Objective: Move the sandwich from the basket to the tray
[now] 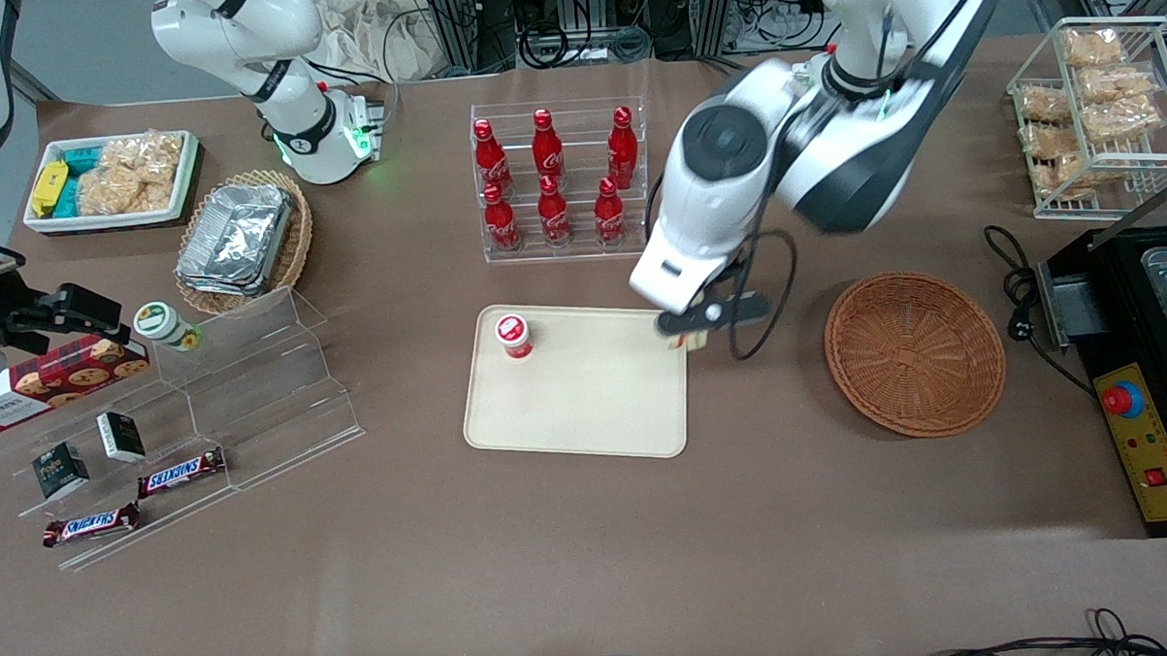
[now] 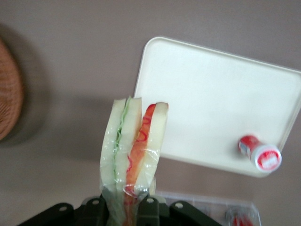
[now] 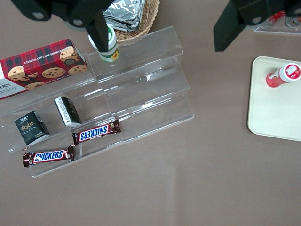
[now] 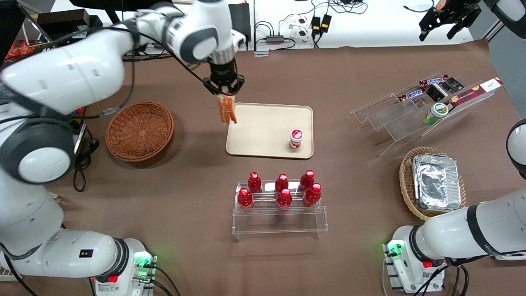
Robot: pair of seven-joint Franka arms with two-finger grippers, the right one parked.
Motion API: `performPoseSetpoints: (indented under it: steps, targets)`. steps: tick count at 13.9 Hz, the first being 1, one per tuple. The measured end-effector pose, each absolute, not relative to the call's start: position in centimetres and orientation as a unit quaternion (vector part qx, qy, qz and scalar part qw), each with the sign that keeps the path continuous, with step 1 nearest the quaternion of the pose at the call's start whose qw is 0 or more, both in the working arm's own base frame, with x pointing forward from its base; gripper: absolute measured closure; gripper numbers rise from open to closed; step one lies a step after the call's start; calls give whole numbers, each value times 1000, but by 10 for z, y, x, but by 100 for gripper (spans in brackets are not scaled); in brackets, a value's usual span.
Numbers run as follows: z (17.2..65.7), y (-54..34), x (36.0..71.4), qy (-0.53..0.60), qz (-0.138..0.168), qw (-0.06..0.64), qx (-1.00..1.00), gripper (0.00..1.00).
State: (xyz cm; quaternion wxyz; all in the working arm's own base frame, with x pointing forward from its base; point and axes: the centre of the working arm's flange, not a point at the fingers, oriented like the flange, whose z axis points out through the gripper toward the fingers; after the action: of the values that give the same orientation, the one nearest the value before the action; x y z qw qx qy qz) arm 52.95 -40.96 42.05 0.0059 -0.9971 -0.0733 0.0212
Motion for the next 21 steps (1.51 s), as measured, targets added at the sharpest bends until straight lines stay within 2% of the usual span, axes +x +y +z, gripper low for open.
performPoseSetpoints:
  steps: [3,5,12,14,17,20,21]
  targets:
    - [325,-431,544,-87,11,10,-996,75]
    - [285,-438,546,-83,15,4,-996,75]
    - [226,-436,563,-85,5,23,-996,73]
    - [221,-440,565,-90,0,26,-996,58]
    - [237,-446,569,-136,-16,18,-990,27]
    - [315,-438,581,-202,-60,18,-977,0]
    - [352,-431,582,-228,-78,18,-970,0]
